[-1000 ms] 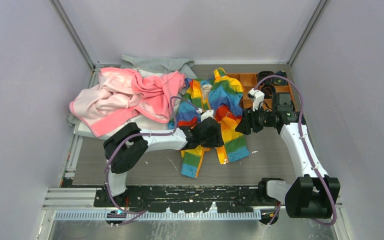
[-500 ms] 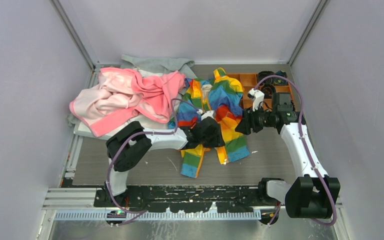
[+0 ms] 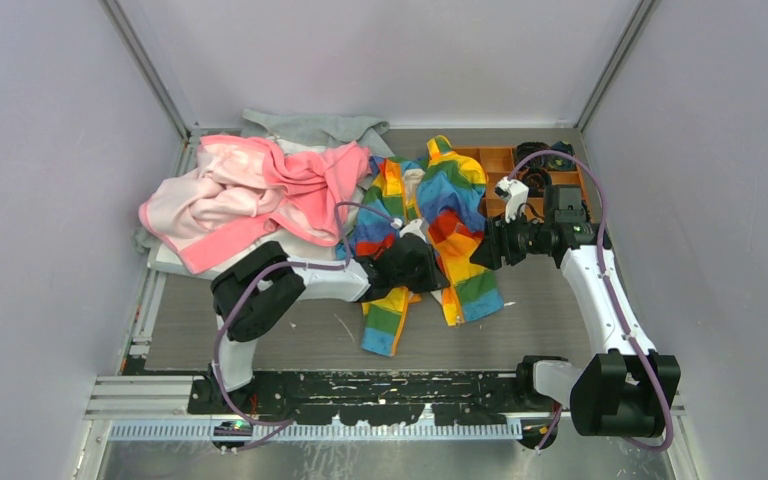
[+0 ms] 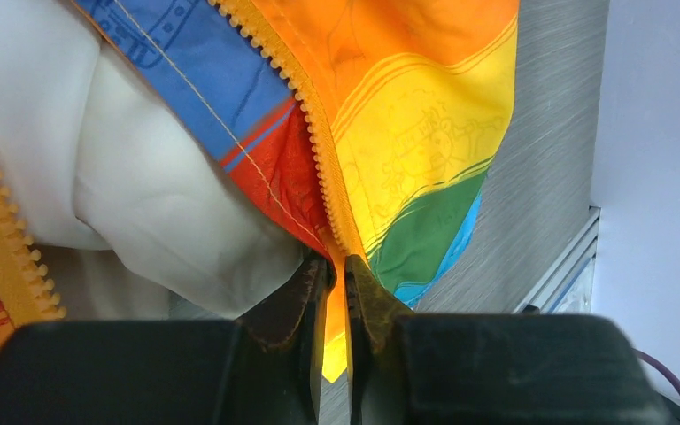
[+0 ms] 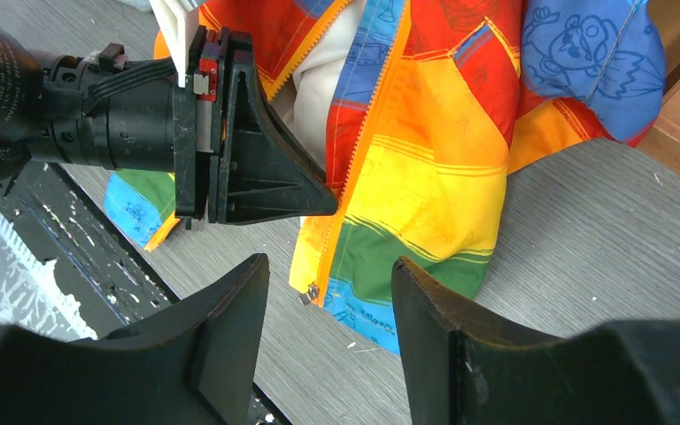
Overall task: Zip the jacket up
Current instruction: Adjust the zipper on the jacket.
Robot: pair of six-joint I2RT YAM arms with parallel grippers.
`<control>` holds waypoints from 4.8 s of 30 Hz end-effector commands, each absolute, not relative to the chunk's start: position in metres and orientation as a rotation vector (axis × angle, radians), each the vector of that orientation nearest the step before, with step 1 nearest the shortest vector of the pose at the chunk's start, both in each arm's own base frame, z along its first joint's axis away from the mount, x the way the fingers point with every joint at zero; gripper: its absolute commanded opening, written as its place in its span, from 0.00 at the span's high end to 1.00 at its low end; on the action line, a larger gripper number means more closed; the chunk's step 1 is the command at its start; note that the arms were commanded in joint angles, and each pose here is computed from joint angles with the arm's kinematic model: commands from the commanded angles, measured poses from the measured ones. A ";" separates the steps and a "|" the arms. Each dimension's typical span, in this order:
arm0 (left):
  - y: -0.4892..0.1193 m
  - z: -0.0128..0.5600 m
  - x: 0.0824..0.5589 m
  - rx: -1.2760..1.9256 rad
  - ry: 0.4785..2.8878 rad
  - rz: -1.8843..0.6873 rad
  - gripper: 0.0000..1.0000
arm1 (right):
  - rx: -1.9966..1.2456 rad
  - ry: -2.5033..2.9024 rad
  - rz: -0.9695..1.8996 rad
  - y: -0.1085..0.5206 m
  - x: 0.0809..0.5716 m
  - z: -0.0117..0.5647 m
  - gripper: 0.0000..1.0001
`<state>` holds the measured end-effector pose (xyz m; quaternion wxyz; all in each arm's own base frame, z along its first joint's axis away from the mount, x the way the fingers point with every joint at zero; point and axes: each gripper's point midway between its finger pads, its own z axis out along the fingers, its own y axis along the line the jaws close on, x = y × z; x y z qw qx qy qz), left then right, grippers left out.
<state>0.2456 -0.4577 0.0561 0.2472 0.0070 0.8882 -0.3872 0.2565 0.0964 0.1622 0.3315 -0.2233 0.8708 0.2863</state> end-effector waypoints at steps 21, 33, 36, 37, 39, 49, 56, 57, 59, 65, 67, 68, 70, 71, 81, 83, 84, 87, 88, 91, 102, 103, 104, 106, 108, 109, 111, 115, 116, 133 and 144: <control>-0.470 0.063 0.255 -0.045 2.352 -1.190 0.93 | -0.613 2.203 0.759 0.101 0.261 0.180 0.42; -0.459 0.130 0.253 0.091 2.069 -1.310 1.00 | -0.646 2.188 0.840 0.109 0.253 0.181 0.41; -0.456 0.142 0.251 0.128 2.004 -1.331 1.00 | -0.661 2.186 0.939 0.118 0.246 0.178 0.41; -0.456 0.145 0.249 0.142 1.991 -1.339 1.00 | -0.663 2.195 0.965 0.120 0.244 0.176 0.40; -0.455 0.149 0.248 0.172 1.972 -1.347 1.00 | -0.663 2.222 0.991 0.121 0.244 0.170 0.40; -0.452 0.152 0.247 0.197 1.966 -1.398 1.00 | -0.807 2.273 0.767 0.124 0.251 0.141 0.40; -0.452 0.155 0.246 0.207 1.957 -1.440 1.00 | -0.938 2.263 0.582 0.125 0.260 0.118 0.42; -0.452 0.155 0.246 0.207 1.957 -1.447 1.00 | -0.943 2.270 0.566 0.124 0.261 0.116 0.42; -0.453 0.156 0.245 0.205 1.948 -1.465 1.00 | -0.954 2.282 0.552 0.124 0.262 0.112 0.43; -0.457 0.159 0.242 0.220 1.941 -1.517 1.00 | -0.965 2.282 0.558 0.130 0.265 0.107 0.53; -0.457 0.158 0.242 0.216 1.941 -1.526 1.00 | -0.963 2.295 0.568 0.132 0.266 0.105 0.60; -0.457 0.157 0.242 0.212 1.939 -1.530 1.00 | -0.960 2.303 0.577 0.133 0.266 0.105 0.64; -0.456 0.157 0.243 0.202 1.933 -1.538 1.00 | -0.963 2.312 0.604 0.135 0.265 0.104 0.73; -0.455 0.157 0.244 0.196 1.933 -1.536 1.00 | -0.962 2.315 0.620 0.137 0.264 0.105 0.78; -0.435 0.148 0.246 0.176 1.956 -1.445 0.76 | -0.961 2.274 0.688 0.145 0.259 0.121 0.94; -0.432 0.149 0.245 0.182 1.955 -1.433 0.72 | -0.959 2.271 0.693 0.145 0.259 0.122 0.95; -0.431 0.148 0.243 0.187 1.956 -1.429 0.71 | -0.959 2.269 0.695 0.145 0.258 0.123 0.95; -0.427 0.147 0.240 0.197 1.959 -1.416 0.68 | -0.955 2.275 0.696 0.145 0.259 0.122 0.95; -0.426 0.147 0.239 0.201 1.963 -1.410 0.67 | -0.954 2.280 0.695 0.145 0.259 0.122 0.95; -0.422 0.144 0.234 0.200 1.991 -1.369 0.65 | -0.946 2.307 0.675 0.141 0.260 0.120 0.95; -0.375 0.155 0.228 0.184 2.036 -0.995 0.62 | -1.034 2.415 0.588 0.143 0.255 0.084 0.70; -0.365 0.162 0.230 0.173 2.016 -0.959 0.62 | -1.050 2.418 0.563 0.144 0.254 0.081 0.67; -0.353 0.176 0.234 0.147 1.979 -0.924 0.61 | -1.067 2.418 0.526 0.145 0.255 0.078 0.65; -0.333 0.190 0.238 0.095 1.946 -0.857 0.51 | -1.092 2.424 0.448 0.145 0.258 0.072 0.63; -0.314 0.201 0.241 0.031 1.923 -0.814 0.34 | -1.104 2.436 0.393 0.145 0.261 0.067 0.63; -0.307 0.205 0.242 0.003 1.906 -0.806 0.24 | -1.112 2.445 0.372 0.144 0.262 0.064 0.63; -0.295 0.212 0.242 -0.066 1.874 -0.815 0.03 | -1.136 2.455 0.338 0.145 0.262 0.059 0.62; -0.288 0.222 0.234 -0.085 1.790 -0.932 0.01 | -1.177 2.470 0.261 0.143 0.262 0.051 0.61; -0.290 0.224 0.231 -0.077 1.773 -0.964 0.02 | -1.185 2.472 0.252 0.144 0.262 0.050 0.61; -0.320 0.199 0.212 -0.053 1.910 -1.129 0.20 | -1.307 2.503 0.162 0.158 0.251 0.031 0.65; -0.341 0.182 0.202 -0.003 1.963 -1.220 0.26 | -1.232 2.411 0.256 0.163 0.253 0.067 0.96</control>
